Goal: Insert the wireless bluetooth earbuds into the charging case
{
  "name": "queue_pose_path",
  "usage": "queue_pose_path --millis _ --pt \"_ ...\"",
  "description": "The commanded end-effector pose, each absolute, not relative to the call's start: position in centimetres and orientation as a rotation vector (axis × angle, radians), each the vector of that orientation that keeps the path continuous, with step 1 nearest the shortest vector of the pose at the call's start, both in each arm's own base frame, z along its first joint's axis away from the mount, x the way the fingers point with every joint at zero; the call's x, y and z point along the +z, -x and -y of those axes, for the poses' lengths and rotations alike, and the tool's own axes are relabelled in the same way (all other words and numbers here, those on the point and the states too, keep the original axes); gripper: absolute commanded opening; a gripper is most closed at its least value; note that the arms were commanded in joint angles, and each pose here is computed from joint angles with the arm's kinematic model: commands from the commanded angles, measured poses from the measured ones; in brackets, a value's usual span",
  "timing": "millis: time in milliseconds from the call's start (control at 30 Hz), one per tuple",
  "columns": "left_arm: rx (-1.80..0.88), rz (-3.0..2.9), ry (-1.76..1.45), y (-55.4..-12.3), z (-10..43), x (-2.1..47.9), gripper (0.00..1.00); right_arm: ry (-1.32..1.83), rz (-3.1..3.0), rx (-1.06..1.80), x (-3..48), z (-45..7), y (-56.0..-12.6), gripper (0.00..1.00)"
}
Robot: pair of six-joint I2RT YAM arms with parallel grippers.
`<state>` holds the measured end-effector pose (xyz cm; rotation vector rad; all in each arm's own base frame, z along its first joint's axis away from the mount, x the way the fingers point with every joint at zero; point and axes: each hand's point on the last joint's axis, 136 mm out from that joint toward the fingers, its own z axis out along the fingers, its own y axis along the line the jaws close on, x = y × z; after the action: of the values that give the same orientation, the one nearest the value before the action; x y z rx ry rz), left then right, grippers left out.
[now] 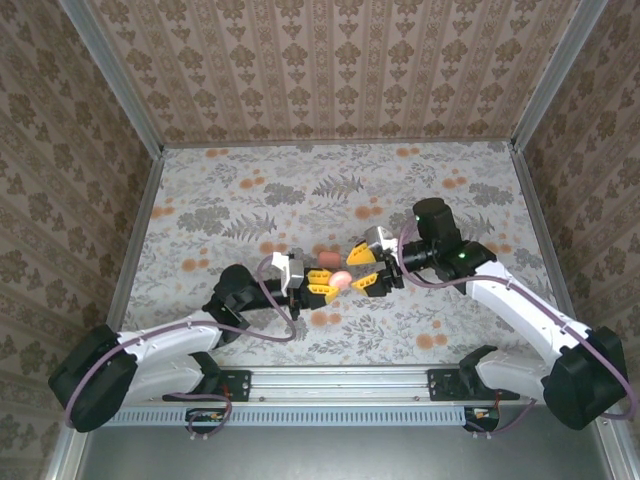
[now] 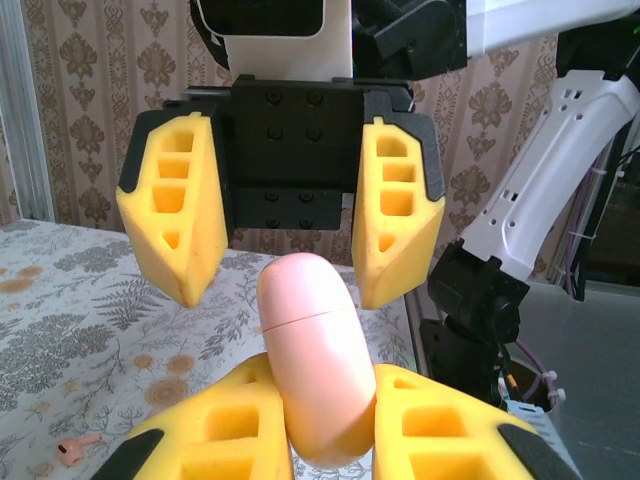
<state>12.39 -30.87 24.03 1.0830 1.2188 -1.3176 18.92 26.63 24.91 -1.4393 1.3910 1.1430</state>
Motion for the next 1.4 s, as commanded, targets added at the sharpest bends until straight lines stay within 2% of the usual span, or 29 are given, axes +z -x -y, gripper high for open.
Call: queue_pose_path --millis 0,500,867,967,1100,1167,1367 --pt "-1.293 -1.161 -1.099 -12.4 30.9 25.4 0.17 1.497 -1.323 1.228 25.8 -27.1 -17.4 0.55" --pt "-1.288 -1.159 -1.094 -12.4 30.9 25.6 0.17 1.558 -1.333 1.274 25.0 -28.1 -16.8 0.42" --pt "-1.277 -1.160 -1.091 -12.4 30.8 25.8 0.17 1.579 -1.329 1.248 25.1 -28.0 -16.7 0.19" --pt "-1.258 -1.172 -1.088 -12.6 30.8 25.5 0.22 1.581 -1.337 1.222 25.1 -27.8 -16.6 0.16" --pt "-1.206 -1.196 -1.098 -12.8 30.5 24.7 0.43 1.576 -1.393 1.108 24.6 -27.2 -17.2 0.16" --pt "-1.143 -1.220 -1.102 -13.4 30.3 24.2 0.50 1.573 -1.450 0.993 23.9 -26.8 -17.9 0.16" --pt "-0.996 -1.289 -1.283 -12.9 30.0 21.8 0.51 1.643 -1.539 0.692 22.0 -25.9 -18.6 0.16"
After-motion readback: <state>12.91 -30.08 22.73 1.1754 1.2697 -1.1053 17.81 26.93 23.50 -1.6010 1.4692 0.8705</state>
